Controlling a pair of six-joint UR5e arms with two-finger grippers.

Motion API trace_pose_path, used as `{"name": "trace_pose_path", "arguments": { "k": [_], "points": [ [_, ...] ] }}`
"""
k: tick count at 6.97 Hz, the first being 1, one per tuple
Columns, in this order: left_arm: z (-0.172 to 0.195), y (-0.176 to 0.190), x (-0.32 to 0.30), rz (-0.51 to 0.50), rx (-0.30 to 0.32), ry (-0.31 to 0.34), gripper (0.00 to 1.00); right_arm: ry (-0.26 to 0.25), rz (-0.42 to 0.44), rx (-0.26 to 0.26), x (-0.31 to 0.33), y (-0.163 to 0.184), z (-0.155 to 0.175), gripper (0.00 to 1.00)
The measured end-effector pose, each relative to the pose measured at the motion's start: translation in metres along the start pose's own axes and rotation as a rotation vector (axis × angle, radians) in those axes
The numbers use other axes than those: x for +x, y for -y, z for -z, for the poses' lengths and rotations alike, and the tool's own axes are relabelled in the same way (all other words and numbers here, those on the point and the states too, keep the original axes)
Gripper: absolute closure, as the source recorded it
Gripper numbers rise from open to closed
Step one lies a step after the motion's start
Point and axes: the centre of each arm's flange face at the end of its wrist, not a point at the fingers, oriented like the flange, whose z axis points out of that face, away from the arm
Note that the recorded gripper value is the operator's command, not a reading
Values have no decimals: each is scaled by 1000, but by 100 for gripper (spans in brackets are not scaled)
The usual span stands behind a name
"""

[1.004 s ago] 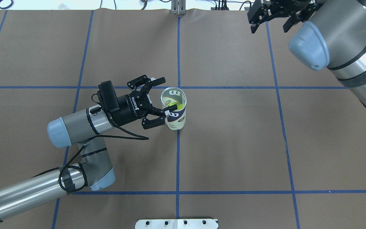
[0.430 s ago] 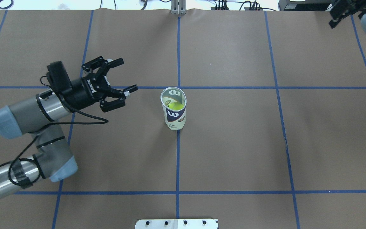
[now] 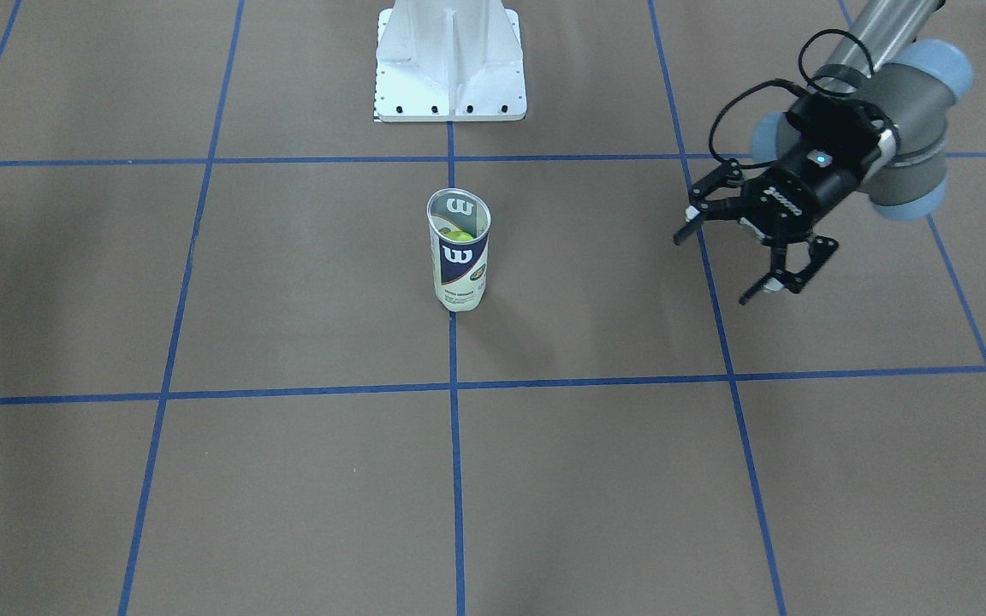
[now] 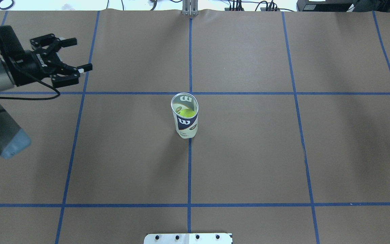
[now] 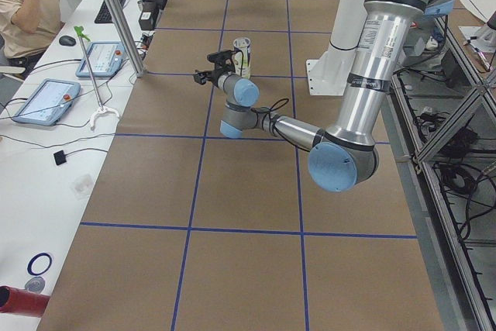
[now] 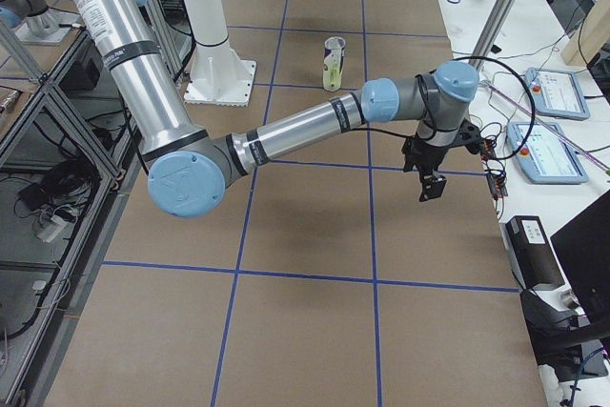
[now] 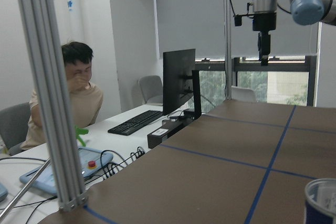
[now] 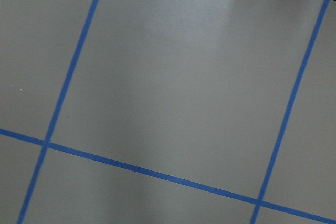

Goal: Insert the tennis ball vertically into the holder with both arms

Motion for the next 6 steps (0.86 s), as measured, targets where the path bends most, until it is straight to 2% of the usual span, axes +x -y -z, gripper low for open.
{"name": "trace_pose_path", "arguments": {
  "k": [2,3,5,6],
  "points": [
    [68,16,-103,99,-273,73,1,8,-22,8,63,-72,-46,0],
    [101,23,-142,164,-375,102,1,12,-45,11,79,-100,-64,0],
    [151,21,-202,264,-564,162,1,16,-87,6,88,-121,-78,0],
    [173,11,-227,337,-656,220,1,17,-97,2,89,-125,-81,0]
  ]
}}
